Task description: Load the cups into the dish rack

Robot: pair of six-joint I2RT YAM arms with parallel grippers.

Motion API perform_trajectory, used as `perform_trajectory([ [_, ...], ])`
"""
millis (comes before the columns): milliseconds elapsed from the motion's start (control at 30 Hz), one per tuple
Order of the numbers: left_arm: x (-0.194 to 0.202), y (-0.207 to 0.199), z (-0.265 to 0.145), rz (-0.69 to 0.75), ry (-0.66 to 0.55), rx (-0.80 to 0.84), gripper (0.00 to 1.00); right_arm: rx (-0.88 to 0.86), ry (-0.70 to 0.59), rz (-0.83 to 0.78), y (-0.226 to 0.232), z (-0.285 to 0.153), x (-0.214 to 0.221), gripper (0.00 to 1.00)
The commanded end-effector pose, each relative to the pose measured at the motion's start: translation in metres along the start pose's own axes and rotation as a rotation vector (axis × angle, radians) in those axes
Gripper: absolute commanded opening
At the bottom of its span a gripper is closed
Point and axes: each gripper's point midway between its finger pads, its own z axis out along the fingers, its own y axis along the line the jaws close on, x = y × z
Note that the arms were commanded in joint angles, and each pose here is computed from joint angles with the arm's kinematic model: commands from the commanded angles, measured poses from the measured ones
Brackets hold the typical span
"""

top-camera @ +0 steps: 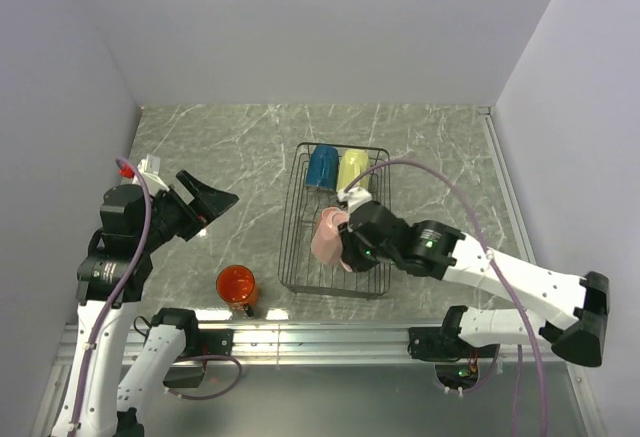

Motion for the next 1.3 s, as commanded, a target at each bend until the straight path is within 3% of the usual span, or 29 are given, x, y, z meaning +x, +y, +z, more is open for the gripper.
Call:
perform_trajectory([
  [0, -0.014, -0.009, -0.002, 0.039, -0.035, 0.000, 0.92, 0.037, -0.149, -0.066, 0.013, 0.000, -0.039, 0.00],
  [633, -0.014, -0.002, -0.006, 0.054, -0.025, -0.062, 0.86, -0.019, -0.036, -0.204, 0.063, 0.057, 0.011, 0.00],
  [1267, -0.017, 0.002, 0.000, 0.068, -0.012, -0.087, 0.83, 0.125, 0.044, -0.286, 0.034, 0.090, 0.041, 0.00],
])
